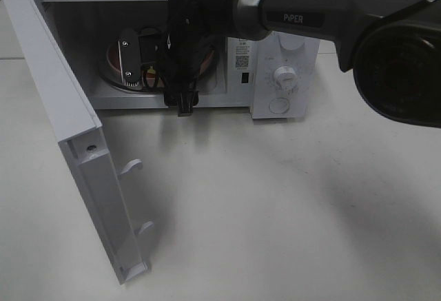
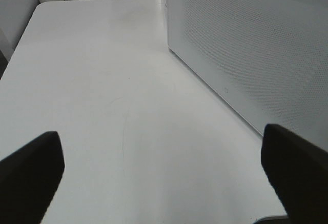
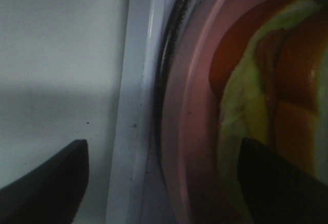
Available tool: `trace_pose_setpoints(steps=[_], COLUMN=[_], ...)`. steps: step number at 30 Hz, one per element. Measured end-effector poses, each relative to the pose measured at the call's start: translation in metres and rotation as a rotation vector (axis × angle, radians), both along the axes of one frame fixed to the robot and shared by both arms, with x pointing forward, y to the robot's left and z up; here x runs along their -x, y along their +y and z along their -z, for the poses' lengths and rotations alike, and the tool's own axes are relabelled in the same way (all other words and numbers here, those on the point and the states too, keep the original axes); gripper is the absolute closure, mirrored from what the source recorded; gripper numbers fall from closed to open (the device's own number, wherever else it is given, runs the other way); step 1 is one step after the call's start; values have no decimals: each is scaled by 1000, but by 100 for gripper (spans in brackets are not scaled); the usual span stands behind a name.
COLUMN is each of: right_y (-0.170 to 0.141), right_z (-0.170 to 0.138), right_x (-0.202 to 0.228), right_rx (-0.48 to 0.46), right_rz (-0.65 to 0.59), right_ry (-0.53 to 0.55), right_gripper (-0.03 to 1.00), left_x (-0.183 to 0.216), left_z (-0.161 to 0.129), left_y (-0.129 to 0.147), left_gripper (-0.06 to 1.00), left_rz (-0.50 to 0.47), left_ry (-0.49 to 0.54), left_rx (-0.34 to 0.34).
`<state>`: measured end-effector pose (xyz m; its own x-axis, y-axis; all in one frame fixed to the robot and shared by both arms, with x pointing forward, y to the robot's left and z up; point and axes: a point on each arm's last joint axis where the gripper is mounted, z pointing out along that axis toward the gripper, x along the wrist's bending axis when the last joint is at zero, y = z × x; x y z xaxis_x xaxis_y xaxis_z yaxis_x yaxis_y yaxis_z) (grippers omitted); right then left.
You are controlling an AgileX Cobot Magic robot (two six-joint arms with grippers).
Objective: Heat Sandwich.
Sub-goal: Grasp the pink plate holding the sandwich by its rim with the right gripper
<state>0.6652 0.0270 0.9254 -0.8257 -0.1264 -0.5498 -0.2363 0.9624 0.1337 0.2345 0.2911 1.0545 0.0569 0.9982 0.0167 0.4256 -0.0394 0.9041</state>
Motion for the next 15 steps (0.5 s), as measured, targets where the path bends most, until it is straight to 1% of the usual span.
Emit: trace_pose_setpoints(steps=[6, 9, 10, 11, 12, 14, 15], right_y=[0, 0, 0, 0, 0, 0, 0], right_z=[5, 11, 12, 12, 13, 13, 13], right_x=[0, 0, 0, 0, 0, 0, 0], right_rx=[-6, -5, -4, -4, -5, -4, -4], right_rz=[16, 29, 32, 32, 38, 38, 38], right_ry=[13, 28, 33, 33, 38, 38, 38], right_gripper=[22, 32, 36, 36, 47, 63, 63], left_x=[0, 0, 0, 0, 0, 0, 0], left_z=[0, 0, 0, 0, 0, 0, 0], left_y=[0, 0, 0, 0, 0, 0, 0], left_gripper=[-5, -5, -5, -5, -5, -5, -5], left_rz=[-2, -3, -3, -3, -3, -3, -3], left_ry=[0, 0, 0, 0, 0, 0, 0], left_rx=[-3, -5, -5, -5, -5, -5, -5])
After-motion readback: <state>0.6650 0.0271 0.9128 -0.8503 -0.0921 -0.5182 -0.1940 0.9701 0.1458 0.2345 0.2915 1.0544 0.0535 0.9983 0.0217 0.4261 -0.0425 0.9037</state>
